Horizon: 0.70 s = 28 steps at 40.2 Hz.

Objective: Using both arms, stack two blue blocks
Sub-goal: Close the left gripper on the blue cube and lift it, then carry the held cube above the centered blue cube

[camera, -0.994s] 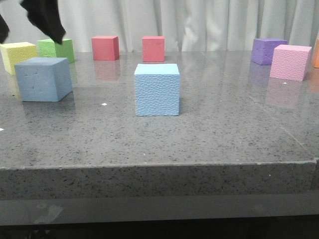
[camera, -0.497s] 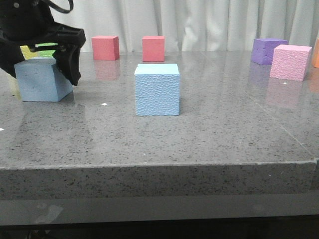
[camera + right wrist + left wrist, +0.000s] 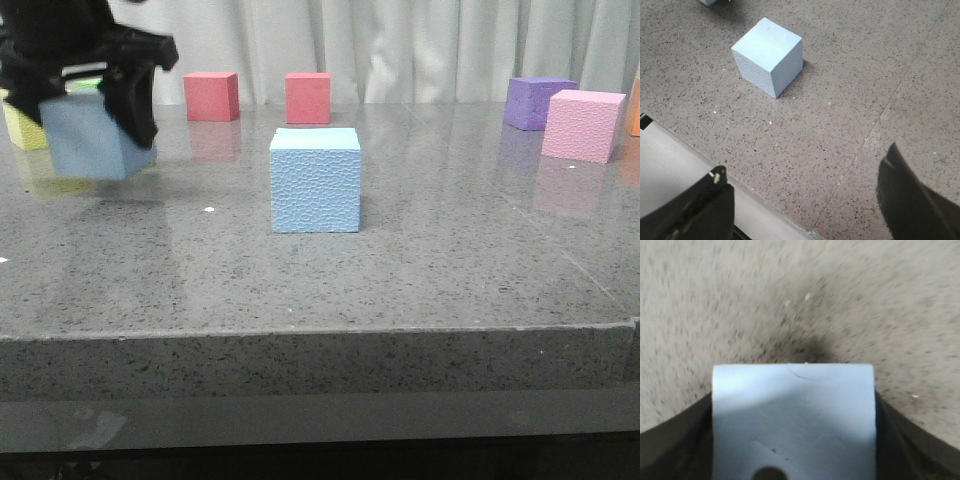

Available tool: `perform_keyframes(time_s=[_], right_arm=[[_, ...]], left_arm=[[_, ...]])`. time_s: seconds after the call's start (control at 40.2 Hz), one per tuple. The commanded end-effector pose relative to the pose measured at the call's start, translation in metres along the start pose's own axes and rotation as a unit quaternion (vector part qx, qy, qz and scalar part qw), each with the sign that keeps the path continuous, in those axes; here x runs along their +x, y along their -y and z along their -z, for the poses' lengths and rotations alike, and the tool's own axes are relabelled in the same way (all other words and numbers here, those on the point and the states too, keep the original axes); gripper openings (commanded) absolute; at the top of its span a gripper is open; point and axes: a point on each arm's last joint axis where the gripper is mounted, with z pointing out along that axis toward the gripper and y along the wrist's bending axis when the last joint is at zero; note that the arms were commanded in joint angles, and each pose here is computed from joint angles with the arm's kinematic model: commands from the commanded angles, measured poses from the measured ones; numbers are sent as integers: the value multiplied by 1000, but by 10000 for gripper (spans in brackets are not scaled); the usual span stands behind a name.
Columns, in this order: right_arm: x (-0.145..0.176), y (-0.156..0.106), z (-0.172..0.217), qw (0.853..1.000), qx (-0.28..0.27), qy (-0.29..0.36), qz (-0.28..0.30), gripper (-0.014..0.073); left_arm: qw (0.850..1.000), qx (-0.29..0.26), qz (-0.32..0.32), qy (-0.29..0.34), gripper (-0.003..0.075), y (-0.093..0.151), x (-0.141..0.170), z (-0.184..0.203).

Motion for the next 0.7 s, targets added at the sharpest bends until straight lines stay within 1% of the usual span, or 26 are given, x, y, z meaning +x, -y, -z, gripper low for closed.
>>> perform_keyframes(time_s=[0.0,0.05,0.099,0.174,0.248,0.298,0.323,0.398,0.472,0.497,0.571,0.621,0.671], right_arm=[[-13,1,7,999,7,48,0,593],[-13,1,7,999,7,48,0,593],[-13,1,7,999,7,48,0,593],[-13,1,7,999,7,48,0,593],[-13,1,7,999,7,48,0,593],[-13,1,7,999,7,48,0,593],[-13,1,7,999,7,48,0,593],[-13,1,7,999,7,48,0,593],[-13,1,7,999,7,48,0,593],[-13,1,7,999,7,48,0,593],[-13,1,7,999,7,48,0,593],[-13,1,7,999,7,48,0,593],[-13,1,7,999,7,48,0,593]], left_arm=[[995,32,-69,71,387,11,-20,53],[990,52,-106,74,387,18,-23,62],[983,75,-151,76,387,27,-25,73],[968,106,-211,87,387,39,-28,88],[947,129,-276,100,387,51,-29,101],[930,142,-321,111,387,61,-29,109],[925,146,-331,113,387,64,-29,111],[898,159,-389,127,387,79,-26,118],[867,168,-451,131,387,93,-21,119],[854,172,-474,130,387,100,-18,118],[824,182,-521,132,388,115,-12,119],[808,188,-541,135,387,125,-8,120],[798,192,-555,136,387,133,-5,120]])
